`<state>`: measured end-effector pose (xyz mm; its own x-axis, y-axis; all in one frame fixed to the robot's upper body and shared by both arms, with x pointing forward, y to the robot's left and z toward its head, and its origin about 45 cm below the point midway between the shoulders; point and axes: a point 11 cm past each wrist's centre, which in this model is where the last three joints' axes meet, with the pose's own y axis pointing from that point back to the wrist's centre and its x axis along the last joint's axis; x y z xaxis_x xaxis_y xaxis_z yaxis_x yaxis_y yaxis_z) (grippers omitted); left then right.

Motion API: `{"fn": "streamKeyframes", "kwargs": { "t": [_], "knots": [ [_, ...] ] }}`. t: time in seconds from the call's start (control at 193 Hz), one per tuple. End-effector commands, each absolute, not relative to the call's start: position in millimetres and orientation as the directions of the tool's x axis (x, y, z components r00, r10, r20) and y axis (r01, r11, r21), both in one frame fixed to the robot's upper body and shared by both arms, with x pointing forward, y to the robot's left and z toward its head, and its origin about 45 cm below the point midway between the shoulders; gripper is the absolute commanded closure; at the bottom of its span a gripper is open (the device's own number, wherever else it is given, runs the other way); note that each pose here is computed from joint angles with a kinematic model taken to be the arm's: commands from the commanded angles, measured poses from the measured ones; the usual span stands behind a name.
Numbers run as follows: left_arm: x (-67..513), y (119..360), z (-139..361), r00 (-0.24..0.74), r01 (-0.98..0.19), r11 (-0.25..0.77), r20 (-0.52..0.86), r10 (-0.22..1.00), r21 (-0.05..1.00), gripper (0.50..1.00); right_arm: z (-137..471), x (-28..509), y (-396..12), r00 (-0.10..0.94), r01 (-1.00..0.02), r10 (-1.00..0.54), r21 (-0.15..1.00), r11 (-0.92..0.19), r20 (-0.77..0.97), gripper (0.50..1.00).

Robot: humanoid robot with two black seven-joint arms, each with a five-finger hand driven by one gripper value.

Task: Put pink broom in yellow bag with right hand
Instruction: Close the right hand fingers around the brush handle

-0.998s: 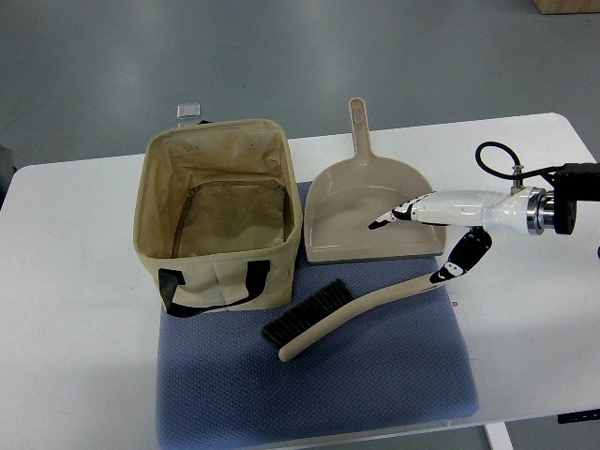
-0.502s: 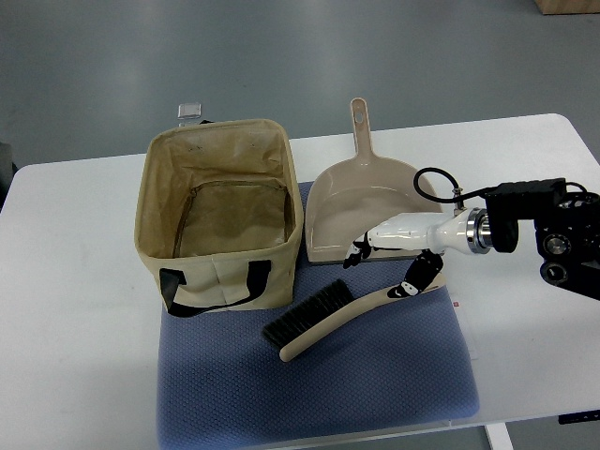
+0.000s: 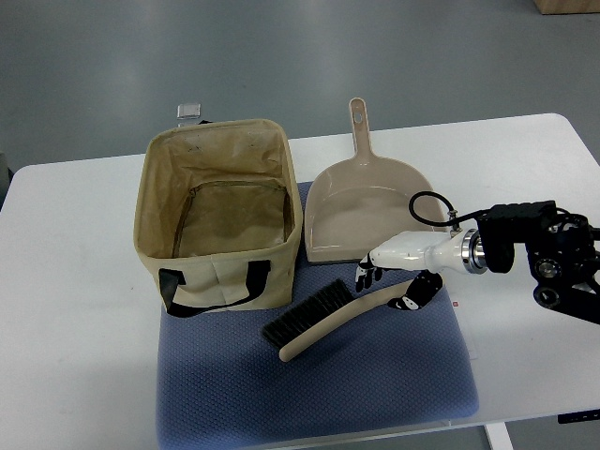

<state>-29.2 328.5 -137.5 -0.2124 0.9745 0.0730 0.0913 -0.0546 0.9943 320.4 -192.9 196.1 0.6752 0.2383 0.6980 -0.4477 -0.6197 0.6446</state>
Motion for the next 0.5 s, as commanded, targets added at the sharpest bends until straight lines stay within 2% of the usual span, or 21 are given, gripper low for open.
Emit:
{"fn": "streamKeyframes", "kwargs": {
  "t": [0.0, 0.497],
  "knots": [
    [-29.2, 328.5, -137.5, -0.212, 0.091, -0.055, 0.073, 0.974, 0.994, 0.500, 194.7, 320.4, -193.3, 0.668, -0.452, 0.246, 0.645, -0.616, 0.703, 0.814],
    [-29.2, 328.5, -137.5, -0.212, 0.091, -0.055, 0.073, 0.974, 0.994, 0.500, 190.2, 319.9, -193.7, 0.628, -0.476, 0.266, 0.631, -0.612, 0.732, 0.822]
  ]
}}
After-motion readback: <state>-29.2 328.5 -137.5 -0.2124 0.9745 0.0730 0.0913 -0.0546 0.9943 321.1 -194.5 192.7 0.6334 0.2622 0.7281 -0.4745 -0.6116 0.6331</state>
